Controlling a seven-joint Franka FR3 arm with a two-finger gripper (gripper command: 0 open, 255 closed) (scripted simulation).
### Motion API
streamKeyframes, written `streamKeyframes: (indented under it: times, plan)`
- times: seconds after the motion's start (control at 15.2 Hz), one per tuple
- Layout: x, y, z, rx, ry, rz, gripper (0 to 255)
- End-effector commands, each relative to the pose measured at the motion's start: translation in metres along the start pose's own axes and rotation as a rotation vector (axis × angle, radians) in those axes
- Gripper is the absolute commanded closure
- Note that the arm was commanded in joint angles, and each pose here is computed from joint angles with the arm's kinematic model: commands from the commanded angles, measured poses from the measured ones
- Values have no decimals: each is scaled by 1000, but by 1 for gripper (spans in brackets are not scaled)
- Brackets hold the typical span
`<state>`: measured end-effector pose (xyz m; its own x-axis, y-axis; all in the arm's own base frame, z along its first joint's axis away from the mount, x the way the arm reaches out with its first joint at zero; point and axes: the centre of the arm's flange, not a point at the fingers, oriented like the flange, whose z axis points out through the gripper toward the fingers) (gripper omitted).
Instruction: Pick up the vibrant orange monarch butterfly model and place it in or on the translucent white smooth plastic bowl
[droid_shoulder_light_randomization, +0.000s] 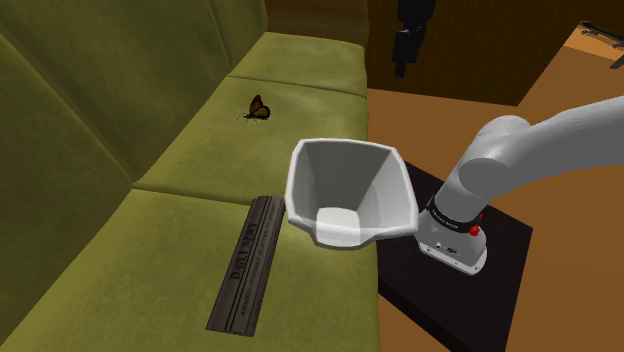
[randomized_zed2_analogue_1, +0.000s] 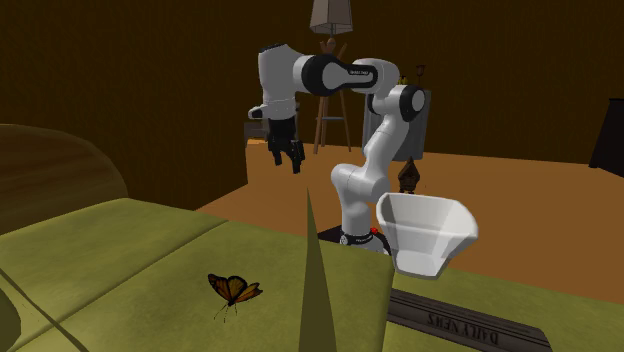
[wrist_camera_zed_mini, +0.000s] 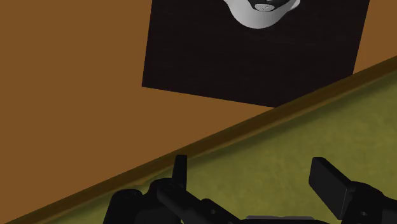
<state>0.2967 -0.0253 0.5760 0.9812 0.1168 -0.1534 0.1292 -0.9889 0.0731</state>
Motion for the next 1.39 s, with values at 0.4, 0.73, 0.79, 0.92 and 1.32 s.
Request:
streamKeyframes:
  times: [0.4,0.73,0.79,0.92,1.32]
  plan:
    - [52,-57,7,29,-23,127,0]
    - [101,-100,13,53,-43,233,0]
    - [111,-108,14,58,-47,255,0]
    - [132,-123,16,68,-55,297,0]
    - [198,-163,23,97,-78,424,0]
